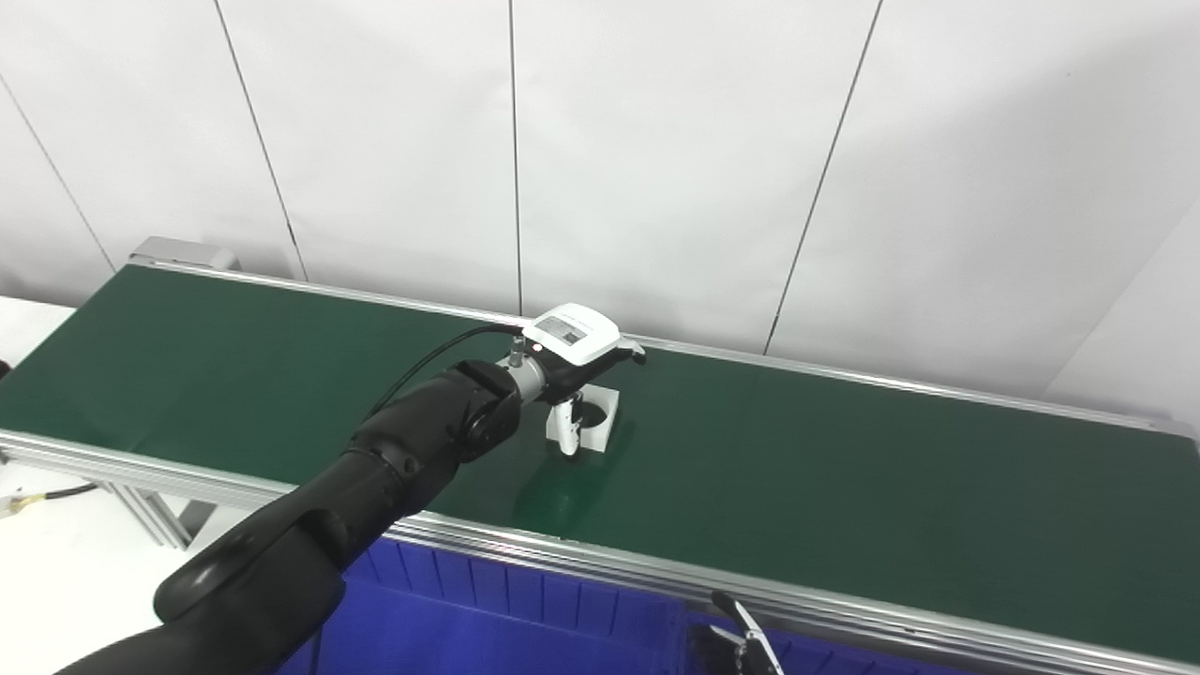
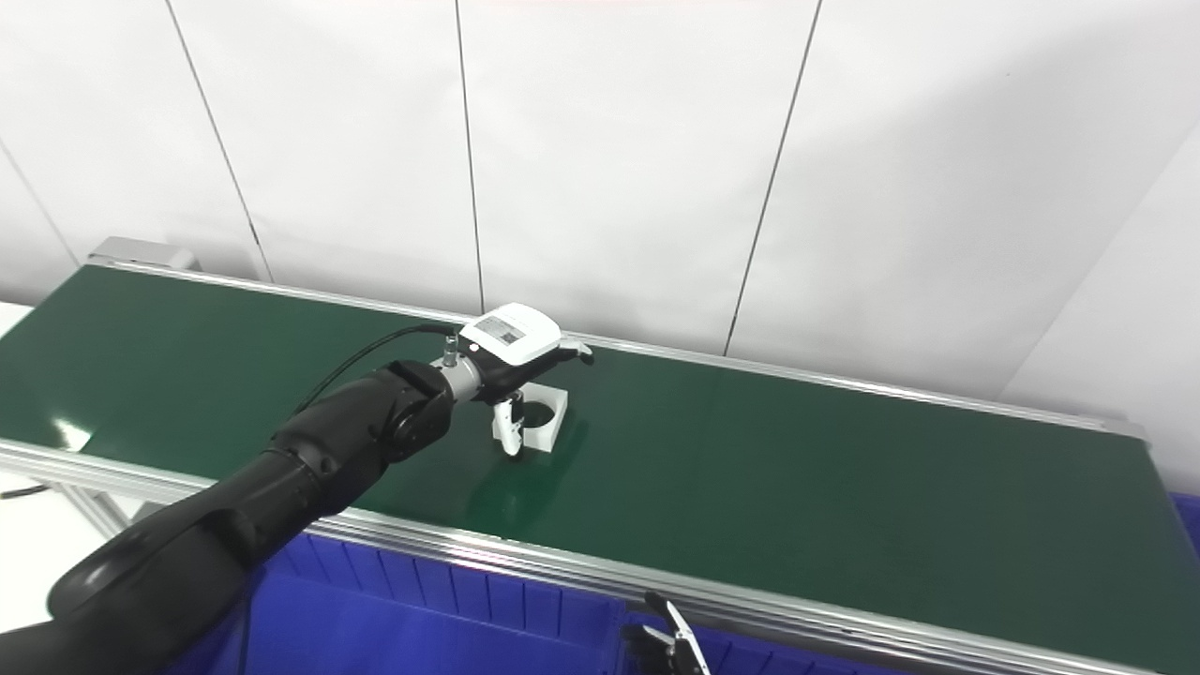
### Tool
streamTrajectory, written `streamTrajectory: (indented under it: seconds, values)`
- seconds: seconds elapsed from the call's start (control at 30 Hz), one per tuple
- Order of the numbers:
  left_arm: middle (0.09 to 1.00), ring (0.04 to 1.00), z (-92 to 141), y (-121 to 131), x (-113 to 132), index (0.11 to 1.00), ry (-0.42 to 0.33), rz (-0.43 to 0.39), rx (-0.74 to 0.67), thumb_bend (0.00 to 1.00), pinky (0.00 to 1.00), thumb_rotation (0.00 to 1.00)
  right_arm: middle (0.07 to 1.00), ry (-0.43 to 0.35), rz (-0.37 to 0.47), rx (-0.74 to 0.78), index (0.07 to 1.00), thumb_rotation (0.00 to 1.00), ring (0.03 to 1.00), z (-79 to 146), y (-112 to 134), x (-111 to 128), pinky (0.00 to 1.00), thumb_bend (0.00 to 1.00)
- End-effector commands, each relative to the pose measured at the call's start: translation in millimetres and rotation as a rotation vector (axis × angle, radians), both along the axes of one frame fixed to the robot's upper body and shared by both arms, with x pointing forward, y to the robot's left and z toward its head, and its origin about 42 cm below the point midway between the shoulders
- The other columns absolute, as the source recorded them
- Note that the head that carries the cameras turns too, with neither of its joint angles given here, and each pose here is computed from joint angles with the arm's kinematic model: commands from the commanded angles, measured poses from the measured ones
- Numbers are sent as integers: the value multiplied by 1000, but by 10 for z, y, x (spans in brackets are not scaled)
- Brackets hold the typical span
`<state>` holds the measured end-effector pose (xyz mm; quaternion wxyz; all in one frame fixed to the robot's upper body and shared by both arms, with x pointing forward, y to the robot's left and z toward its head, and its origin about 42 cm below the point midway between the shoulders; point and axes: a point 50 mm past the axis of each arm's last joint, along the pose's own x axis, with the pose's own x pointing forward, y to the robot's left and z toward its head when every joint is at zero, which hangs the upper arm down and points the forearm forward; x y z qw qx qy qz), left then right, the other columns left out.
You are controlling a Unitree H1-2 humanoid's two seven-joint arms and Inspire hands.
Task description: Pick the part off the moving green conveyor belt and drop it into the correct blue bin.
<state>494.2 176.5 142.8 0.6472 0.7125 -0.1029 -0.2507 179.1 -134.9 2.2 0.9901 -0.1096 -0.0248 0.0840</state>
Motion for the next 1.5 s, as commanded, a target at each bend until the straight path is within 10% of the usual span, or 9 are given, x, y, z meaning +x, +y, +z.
streamTrajectory:
  seconds: [0.0,0.53,0.57,0.63,0.77,1.47]
  values:
    - [832,807,290,-95,162,817,-117,-1,-7,960,767,17,734,-71,16,47,887,990,726,118,72,28,693,870]
    - [763,762,-120,-165,121,699,-28,22,205,873,785,0,723,-81,34,66,896,985,728,168,124,38,729,873]
    - [637,589,-161,-170,97,577,-34,12,207,667,598,30,720,-83,35,64,895,989,721,169,127,39,720,868]
    - [483,371,-212,-193,71,510,-37,6,195,563,338,7,720,-87,37,61,897,991,716,172,131,40,717,864]
    - [398,247,-187,-228,88,499,-16,7,153,522,183,0,724,-82,42,70,902,993,722,178,137,42,729,865]
    - [424,267,342,-329,190,495,-10,-20,57,523,197,0,718,-72,45,85,896,977,717,182,144,91,730,872]
